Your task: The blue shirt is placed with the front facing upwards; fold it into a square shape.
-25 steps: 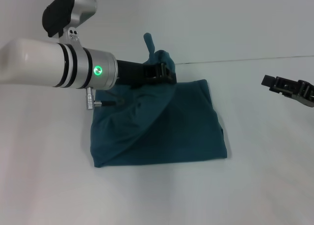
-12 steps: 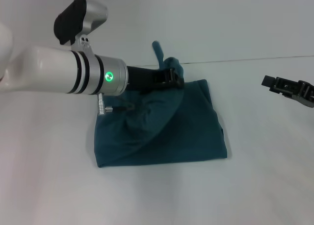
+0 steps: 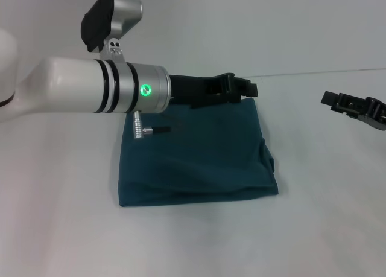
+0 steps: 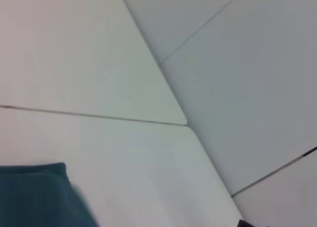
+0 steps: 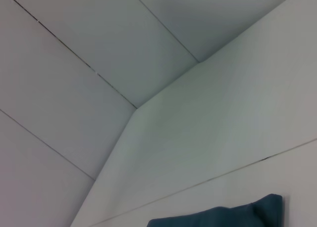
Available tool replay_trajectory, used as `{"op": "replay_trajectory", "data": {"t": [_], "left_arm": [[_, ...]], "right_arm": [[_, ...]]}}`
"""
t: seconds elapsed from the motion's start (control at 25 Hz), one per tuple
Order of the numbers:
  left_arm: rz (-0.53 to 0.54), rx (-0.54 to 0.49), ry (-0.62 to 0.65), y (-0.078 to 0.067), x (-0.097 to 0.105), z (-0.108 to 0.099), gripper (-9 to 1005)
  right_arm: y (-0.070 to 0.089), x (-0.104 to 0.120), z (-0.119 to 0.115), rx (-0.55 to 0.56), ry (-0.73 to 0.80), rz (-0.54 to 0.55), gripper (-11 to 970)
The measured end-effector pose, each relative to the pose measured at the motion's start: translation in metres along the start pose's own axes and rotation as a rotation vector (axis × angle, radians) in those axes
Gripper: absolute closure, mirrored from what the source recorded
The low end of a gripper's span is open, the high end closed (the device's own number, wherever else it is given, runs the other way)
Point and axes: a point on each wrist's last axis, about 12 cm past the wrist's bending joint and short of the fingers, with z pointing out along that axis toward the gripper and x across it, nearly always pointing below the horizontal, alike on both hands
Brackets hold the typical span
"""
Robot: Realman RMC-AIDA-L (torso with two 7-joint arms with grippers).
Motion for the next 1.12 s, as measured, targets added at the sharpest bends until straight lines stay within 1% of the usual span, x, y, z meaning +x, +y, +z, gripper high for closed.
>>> {"op": "replay_trajectory", "data": {"t": [0.04,0.12,0.16,0.24,0.28,0.32,0.4,0.48,0.52,0.56,0.64,0.72,0.84,0.96,1.12], "left_arm": [[-0.003,0.007,-0.008,0.001,-0.001,-0.002,797],[-0.007,0.007,-0.016,0.003,-0.001,-0.004,638],[-0.023,0.008,-0.041,0.008,-0.002,-0.011,558],[-0.041,0.013,-0.073,0.013,-0.003,-0.020,479],[-0.045,0.018,-0.101,0.018,-0.003,-0.031,440],[-0.044,0.019,-0.103,0.018,-0.003,-0.032,401],[-0.036,0.015,-0.117,0.023,-0.003,-0.043,322],[-0.032,0.001,-0.121,0.032,-0.001,-0.059,281],[-0.038,-0.010,-0.108,0.041,0.002,-0.071,260],[-0.045,-0.014,-0.098,0.046,0.005,-0.079,239],[-0.060,-0.022,-0.068,0.061,0.016,-0.100,198],[-0.043,-0.017,-0.054,0.071,0.028,-0.117,157],[-0.035,-0.034,-0.076,0.086,0.045,-0.149,95],[-0.073,-0.067,-0.119,0.099,0.059,-0.177,76],[-0.108,-0.084,-0.160,0.108,0.073,-0.198,64]], "right_arm": [[0.000,0.000,0.000,0.000,0.000,0.000,396],[0.000,0.000,-0.001,0.001,0.000,-0.001,395],[0.000,-0.001,-0.001,0.002,0.000,-0.001,395],[-0.001,-0.001,-0.001,0.003,0.000,0.000,395],[-0.001,0.000,-0.001,0.005,0.003,0.000,395],[-0.001,0.000,-0.001,0.005,0.003,0.000,395],[-0.001,-0.001,0.000,0.010,0.021,-0.007,395],[0.000,-0.003,0.004,0.021,0.065,-0.023,395],[0.001,-0.004,0.006,0.025,0.085,-0.029,395],[0.002,-0.006,0.010,0.032,0.119,-0.041,395],[0.006,-0.012,0.018,0.045,0.181,-0.067,395],[0.010,-0.020,0.024,0.057,0.232,-0.088,395],[0.020,-0.038,0.035,0.069,0.289,-0.121,394],[0.032,-0.060,0.045,0.097,0.323,-0.147,394],[0.048,-0.080,0.060,0.166,0.385,-0.162,394]]}}
